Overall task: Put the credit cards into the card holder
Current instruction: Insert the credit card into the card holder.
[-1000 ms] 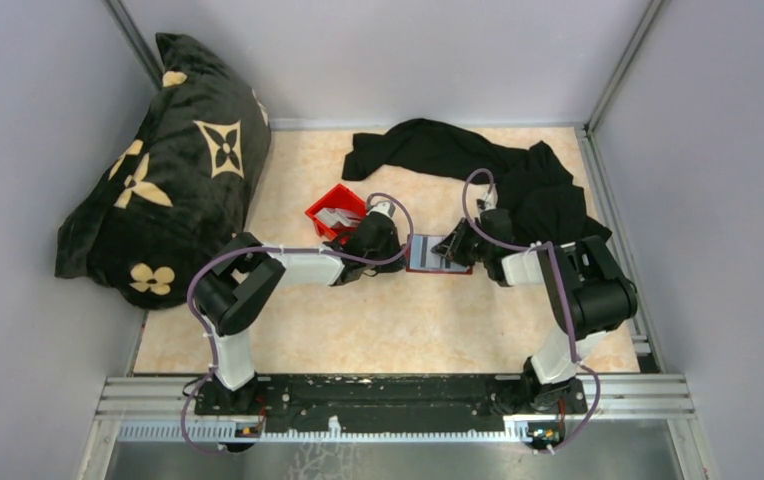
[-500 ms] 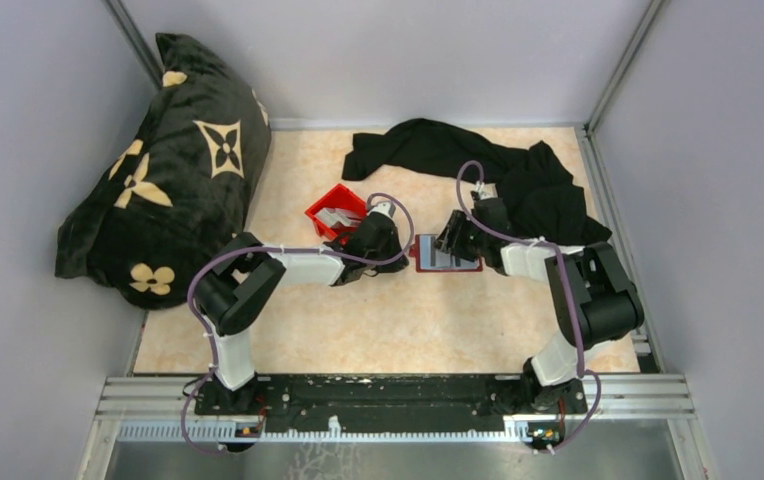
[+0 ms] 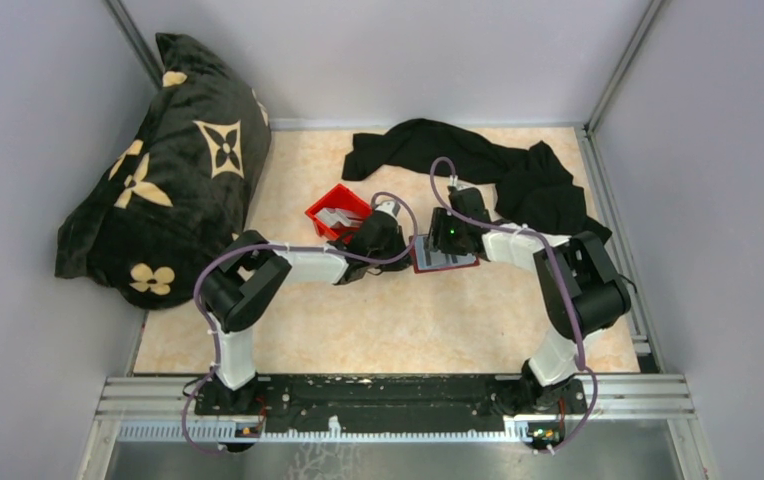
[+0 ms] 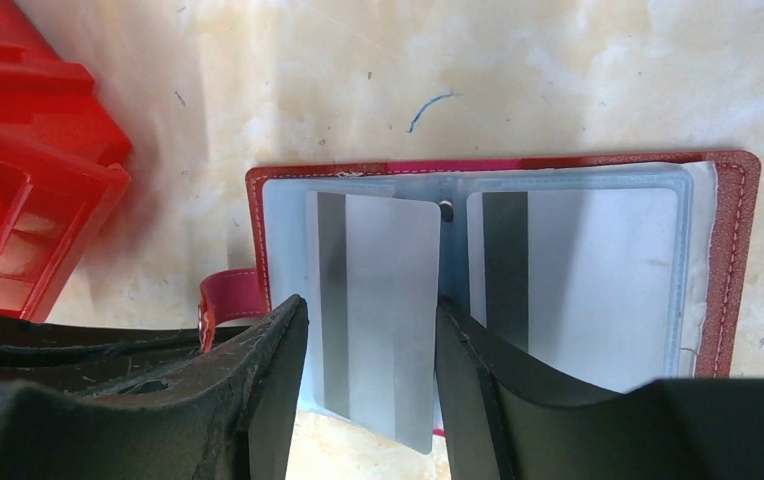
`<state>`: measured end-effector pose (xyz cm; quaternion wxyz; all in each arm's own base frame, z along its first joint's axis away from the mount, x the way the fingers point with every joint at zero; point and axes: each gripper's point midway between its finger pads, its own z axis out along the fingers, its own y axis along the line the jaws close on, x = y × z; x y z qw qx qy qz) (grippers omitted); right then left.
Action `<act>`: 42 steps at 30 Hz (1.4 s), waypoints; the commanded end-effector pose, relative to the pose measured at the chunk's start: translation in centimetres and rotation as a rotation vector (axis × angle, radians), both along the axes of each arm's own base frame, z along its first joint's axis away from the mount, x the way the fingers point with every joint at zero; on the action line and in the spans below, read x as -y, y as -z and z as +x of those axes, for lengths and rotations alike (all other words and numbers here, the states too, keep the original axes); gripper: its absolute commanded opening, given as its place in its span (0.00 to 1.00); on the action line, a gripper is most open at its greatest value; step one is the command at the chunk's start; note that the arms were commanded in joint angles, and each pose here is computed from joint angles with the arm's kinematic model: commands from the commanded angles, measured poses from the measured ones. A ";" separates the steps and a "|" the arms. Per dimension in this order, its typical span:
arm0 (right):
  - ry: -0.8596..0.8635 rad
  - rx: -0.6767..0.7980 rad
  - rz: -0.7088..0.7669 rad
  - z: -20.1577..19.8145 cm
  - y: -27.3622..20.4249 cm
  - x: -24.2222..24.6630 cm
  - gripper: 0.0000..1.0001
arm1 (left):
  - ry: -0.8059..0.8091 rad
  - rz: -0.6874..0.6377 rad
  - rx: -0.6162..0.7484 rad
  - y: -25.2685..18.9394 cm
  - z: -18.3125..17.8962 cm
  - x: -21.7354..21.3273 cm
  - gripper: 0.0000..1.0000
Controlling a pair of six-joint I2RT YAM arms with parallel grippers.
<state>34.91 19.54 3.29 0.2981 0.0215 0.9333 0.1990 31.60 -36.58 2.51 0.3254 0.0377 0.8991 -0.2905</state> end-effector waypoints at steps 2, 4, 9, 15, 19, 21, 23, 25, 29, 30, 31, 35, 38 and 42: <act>-0.023 -0.065 -0.142 -0.9 2.0 1.0 0.50 | 0.028 0.058 -0.049 2.4 -0.9 0.1 0.08; -0.036 -0.077 -0.168 -1.1 2.3 1.1 0.50 | 0.027 0.062 -0.047 2.5 -0.8 0.1 0.08; -0.076 -0.093 -0.207 -1.5 2.5 1.1 0.50 | 0.024 0.065 -0.055 2.7 -0.8 0.0 0.08; -0.155 -0.101 -0.229 -2.1 2.3 0.7 0.54 | 0.017 0.076 -0.057 3.1 -0.9 -0.2 0.08; -0.170 -0.107 -0.241 -2.5 2.5 0.8 0.56 | 0.017 0.077 -0.056 3.1 -0.9 -0.3 0.08; -0.157 -0.100 -0.253 -2.4 2.4 1.2 0.56 | 0.015 0.083 -0.056 3.1 -1.0 -0.5 0.08; -0.139 -0.086 -0.258 -2.2 2.1 1.4 0.56 | 0.008 0.090 -0.056 3.2 -1.0 -0.7 0.08; -0.120 -0.065 -0.254 -1.9 1.7 1.5 0.56 | 0.005 0.093 -0.056 3.3 -1.1 -0.9 0.08; -0.094 -0.032 -0.256 -1.4 0.7 1.7 0.56 | -0.001 0.100 -0.056 3.3 -1.2 -1.2 0.07; -0.090 -0.021 -0.257 -1.3 0.3 1.7 0.56 | -0.003 0.101 -0.056 3.3 -1.2 -1.2 0.07; -0.084 -0.007 -0.255 -1.1 -0.1 1.8 0.56 | -0.005 0.101 -0.055 3.3 -1.1 -1.2 0.06; -0.072 0.048 -0.233 -0.8 -2.0 1.7 0.56 | -0.005 0.100 -0.057 3.3 -1.1 -1.2 0.06; -0.077 0.079 -0.201 -0.7 -3.0 1.3 0.56 | -0.007 0.097 -0.056 3.3 -1.1 -1.2 0.06; -0.075 0.104 -0.175 -0.4 -3.7 0.9 0.56 | -0.005 0.097 -0.057 3.1 -1.1 -1.2 0.06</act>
